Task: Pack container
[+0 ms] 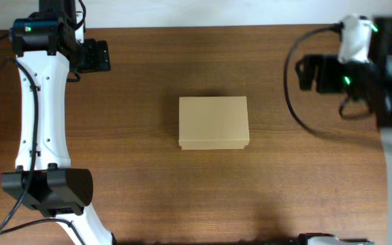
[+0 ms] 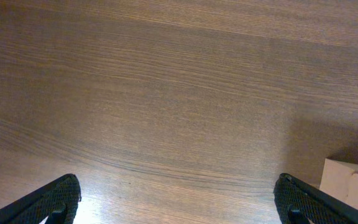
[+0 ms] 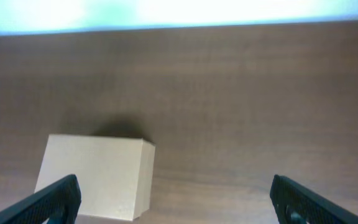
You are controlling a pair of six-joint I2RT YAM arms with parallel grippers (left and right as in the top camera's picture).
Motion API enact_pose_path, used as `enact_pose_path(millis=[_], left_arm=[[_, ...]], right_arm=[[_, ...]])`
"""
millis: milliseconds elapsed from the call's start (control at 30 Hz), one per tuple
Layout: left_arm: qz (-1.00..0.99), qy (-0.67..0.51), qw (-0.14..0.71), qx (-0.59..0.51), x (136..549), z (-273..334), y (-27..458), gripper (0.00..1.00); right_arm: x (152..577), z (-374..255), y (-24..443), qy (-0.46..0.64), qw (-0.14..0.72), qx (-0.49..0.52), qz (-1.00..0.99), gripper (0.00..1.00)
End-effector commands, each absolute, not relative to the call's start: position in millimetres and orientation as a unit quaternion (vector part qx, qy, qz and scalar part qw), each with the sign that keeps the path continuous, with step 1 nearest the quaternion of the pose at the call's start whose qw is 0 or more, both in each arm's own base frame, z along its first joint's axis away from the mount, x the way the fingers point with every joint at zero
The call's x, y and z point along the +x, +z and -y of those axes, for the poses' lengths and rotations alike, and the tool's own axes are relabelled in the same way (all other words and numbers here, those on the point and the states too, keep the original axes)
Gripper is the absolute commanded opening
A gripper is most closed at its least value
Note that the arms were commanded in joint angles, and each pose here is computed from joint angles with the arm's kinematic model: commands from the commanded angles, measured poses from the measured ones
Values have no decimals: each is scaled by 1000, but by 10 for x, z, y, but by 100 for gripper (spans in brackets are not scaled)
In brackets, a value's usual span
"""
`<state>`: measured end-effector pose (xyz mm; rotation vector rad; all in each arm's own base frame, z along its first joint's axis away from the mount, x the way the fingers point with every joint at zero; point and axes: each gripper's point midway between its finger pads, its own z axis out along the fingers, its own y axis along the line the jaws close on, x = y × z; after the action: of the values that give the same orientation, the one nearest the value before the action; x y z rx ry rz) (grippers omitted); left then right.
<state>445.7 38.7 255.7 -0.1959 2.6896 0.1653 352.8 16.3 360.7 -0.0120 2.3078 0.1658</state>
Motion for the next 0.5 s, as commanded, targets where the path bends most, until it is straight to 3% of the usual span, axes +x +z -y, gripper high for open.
enact_pose_path(millis=[0,300,467], left_arm=[[-971,57,219,-75,4462,-399,2552,100],[-971,57,218,-75,4462,-399,2551,100],[-971,57,219,-75,4462,-399,2552,100]], right_arm=[[3299,-21,3482,25,424,12,-905,99],[2681,-10,3290,18,580,10,-815,99],[2355,-15,3055,18,625,9,-780,99]])
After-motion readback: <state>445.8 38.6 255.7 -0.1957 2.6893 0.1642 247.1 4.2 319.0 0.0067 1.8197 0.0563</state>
